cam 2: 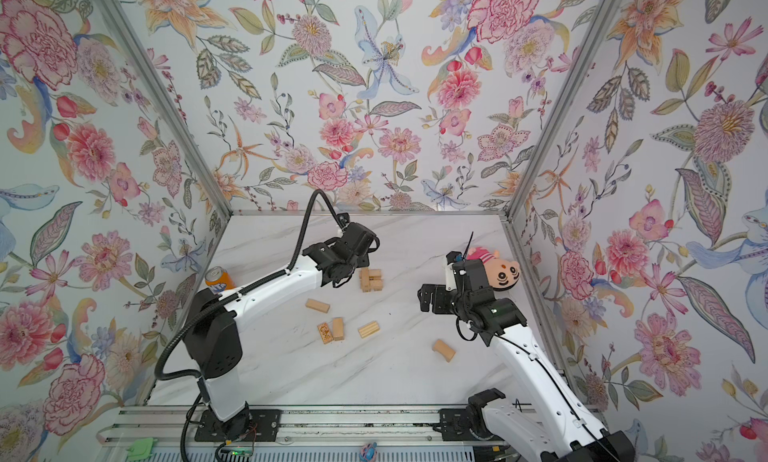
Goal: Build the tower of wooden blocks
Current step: 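Open the left gripper and withdraw it from the structure, then reach the right gripper toward the loose blocks while the left gripper draws back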
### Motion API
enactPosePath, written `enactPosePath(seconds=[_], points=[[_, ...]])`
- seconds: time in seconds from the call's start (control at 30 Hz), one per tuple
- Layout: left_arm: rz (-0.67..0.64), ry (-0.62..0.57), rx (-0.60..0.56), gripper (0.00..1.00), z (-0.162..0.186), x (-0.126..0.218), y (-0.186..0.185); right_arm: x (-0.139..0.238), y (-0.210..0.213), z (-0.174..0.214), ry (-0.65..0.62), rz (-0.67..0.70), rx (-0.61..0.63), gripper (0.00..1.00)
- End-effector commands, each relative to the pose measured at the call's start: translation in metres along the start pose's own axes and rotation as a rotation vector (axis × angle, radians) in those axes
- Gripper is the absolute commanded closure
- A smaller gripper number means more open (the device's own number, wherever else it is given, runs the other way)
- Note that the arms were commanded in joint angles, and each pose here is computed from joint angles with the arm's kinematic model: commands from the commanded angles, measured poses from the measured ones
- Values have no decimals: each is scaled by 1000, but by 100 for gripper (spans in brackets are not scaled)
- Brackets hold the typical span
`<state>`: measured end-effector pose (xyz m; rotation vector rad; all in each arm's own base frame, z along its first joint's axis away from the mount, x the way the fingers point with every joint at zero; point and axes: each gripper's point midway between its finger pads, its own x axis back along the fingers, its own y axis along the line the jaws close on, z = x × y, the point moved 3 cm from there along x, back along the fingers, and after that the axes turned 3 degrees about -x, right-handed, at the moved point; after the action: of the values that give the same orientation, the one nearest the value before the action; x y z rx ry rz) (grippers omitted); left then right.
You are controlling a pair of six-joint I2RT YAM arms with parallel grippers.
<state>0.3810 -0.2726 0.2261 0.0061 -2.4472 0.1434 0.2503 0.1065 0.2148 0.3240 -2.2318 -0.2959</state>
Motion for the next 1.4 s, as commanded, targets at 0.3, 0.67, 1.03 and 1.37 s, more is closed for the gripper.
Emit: enactPosePath(seconds=[0.3, 0.67, 1.03, 1.37], points=[[-47, -40, 43, 26, 54, 58, 99, -16, 42, -4, 57, -27, 78, 2], [-78, 40, 167, 22, 121, 59, 172, -71, 128, 6, 139, -127, 227, 26], [-45, 46, 282, 22, 140, 54, 202, -138, 223, 27, 245, -197, 420, 39], [-33, 31, 378, 22, 151, 66, 222, -192, 250, 49, 336, -213, 496, 47]])
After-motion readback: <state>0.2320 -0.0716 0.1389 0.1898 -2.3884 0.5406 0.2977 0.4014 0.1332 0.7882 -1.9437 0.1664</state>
